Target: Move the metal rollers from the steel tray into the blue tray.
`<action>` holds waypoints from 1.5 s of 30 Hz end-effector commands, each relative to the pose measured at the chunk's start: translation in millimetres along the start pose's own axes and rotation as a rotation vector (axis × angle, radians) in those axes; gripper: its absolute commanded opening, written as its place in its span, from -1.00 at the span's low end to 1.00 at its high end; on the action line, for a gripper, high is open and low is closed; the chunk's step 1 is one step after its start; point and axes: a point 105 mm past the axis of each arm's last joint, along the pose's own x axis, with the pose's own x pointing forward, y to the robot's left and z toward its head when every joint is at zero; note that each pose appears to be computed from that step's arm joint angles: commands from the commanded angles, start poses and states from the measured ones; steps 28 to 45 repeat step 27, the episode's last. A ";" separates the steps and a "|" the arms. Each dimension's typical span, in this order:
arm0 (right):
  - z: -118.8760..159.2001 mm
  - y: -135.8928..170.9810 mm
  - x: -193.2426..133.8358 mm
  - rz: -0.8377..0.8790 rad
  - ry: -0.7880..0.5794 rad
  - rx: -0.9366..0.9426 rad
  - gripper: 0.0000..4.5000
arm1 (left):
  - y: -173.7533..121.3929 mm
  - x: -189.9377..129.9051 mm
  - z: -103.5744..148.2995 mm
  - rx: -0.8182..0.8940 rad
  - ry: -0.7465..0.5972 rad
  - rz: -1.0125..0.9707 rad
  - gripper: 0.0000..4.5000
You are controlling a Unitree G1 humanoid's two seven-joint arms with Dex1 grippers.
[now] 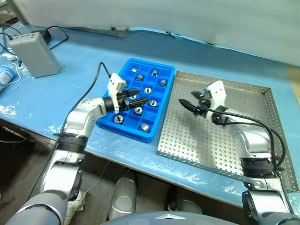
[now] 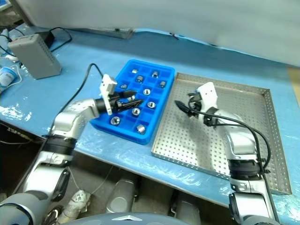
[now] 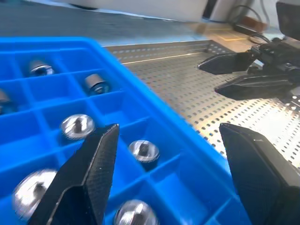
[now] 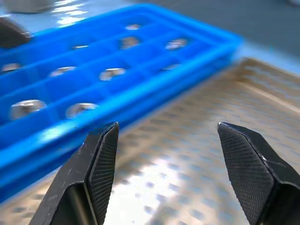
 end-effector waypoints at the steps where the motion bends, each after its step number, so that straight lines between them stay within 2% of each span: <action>1: 13.0 -24.3 -21.9 -0.184 -0.071 -0.028 0.54 | -1.6 13.4 11.3 0.055 -0.024 -0.041 0.61; 5: 6.2 -39.9 -40.5 -0.333 -0.065 -0.026 0.54 | 1.3 22.5 13.9 0.057 -0.035 -0.054 0.61; 12: -3.7 -46.9 -46.2 -0.427 -0.025 -0.035 0.54 | 8.1 34.5 10.6 0.047 -0.024 -0.044 0.61; 17: 1.8 -42.3 -41.0 -0.399 -0.043 -0.046 0.54 | 2.0 41.5 14.0 0.059 -0.044 -0.068 0.61; 27: 7.3 -38.2 -31.0 -0.353 -0.051 -0.058 0.54 | 11.3 27.1 13.8 0.053 -0.052 -0.020 0.61; 45: 7.3 -38.2 -31.0 -0.353 -0.051 -0.058 0.54 | 11.3 27.1 13.8 0.053 -0.052 -0.020 0.61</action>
